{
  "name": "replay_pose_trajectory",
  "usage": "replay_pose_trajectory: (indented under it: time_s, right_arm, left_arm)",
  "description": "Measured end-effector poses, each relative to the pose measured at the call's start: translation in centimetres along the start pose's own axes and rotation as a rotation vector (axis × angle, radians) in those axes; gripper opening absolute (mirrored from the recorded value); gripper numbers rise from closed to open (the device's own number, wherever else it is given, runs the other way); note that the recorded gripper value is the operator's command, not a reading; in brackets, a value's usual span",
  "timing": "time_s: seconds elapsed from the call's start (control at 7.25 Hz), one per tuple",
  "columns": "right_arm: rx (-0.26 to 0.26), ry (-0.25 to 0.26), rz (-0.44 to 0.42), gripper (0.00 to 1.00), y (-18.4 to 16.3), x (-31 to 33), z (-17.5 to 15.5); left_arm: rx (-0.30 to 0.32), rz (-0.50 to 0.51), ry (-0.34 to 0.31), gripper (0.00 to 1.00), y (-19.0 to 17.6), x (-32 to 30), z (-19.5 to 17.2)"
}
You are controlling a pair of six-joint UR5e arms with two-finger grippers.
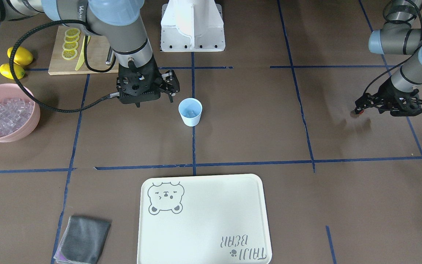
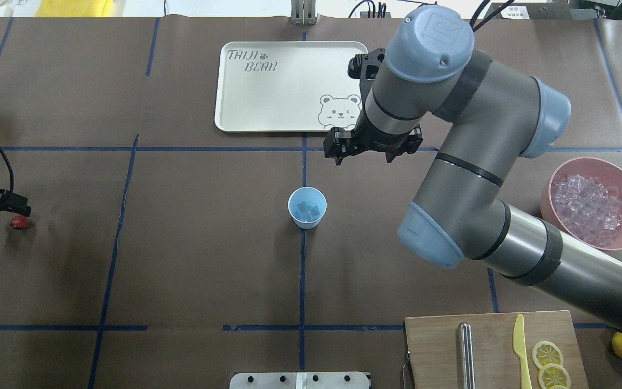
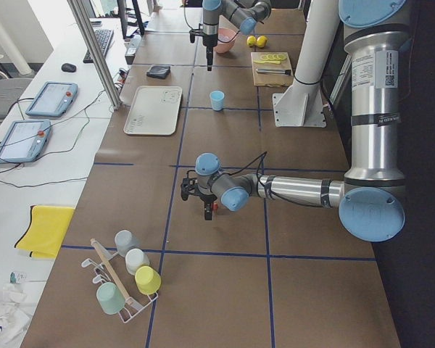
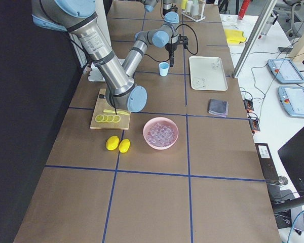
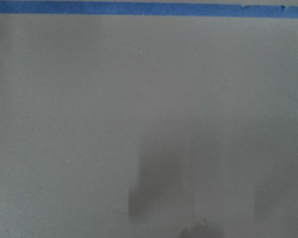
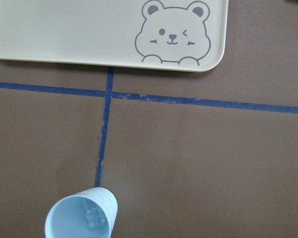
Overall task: Put ice and strawberries in cup
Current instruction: 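Raise the right gripper away from the cup while the left gripper reaches toward the strawberry, then lower the left gripper onto the red strawberry and grasp it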
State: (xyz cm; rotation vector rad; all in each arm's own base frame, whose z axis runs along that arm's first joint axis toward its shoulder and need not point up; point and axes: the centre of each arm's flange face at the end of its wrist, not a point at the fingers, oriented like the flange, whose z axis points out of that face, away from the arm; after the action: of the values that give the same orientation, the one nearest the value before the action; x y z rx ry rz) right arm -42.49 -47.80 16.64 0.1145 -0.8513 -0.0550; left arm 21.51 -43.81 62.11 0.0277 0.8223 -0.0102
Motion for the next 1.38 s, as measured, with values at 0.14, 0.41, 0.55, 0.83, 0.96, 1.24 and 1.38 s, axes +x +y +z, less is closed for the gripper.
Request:
replay_pose_trajectory:
  time_s: [0.14, 0.41, 0.55, 0.83, 0.96, 1.24, 1.38]
  right_arm:
    - [0.000, 0.014, -0.018, 1.00, -0.8, 1.9, -0.8]
    - [-0.003, 0.034, -0.052, 1.00, -2.4, 6.0, -1.7]
    - [-0.004, 0.042, -0.064, 1.00, -3.1, 7.7, -2.0]
    - [-0.004, 0.053, -0.069, 1.00, -3.6, 9.4, -2.1]
    - [-0.003, 0.057, -0.074, 1.00, -3.8, 9.9, -2.1]
    - [-0.002, 0.061, -0.076, 1.00, -3.9, 10.4, -2.1]
    - [-0.002, 0.061, -0.076, 1.00, -3.9, 10.4, -2.1]
  left_arm:
    - [-0.009, 0.009, 0.000, 1.00, 0.6, 0.3, 0.2]
    - [-0.026, 0.024, 0.001, 0.94, 2.0, 0.6, 0.3]
    - [-0.029, 0.031, 0.001, 0.90, 2.4, 0.8, 0.2]
    - [-0.026, 0.035, -0.004, 0.90, 2.6, 0.9, 0.3]
    - [-0.025, 0.035, -0.005, 0.90, 2.6, 0.9, 0.3]
    - [-0.024, 0.037, -0.006, 0.89, 2.4, 1.2, 0.4]
    - [-0.025, 0.037, -0.007, 0.88, 2.3, 1.3, 0.5]
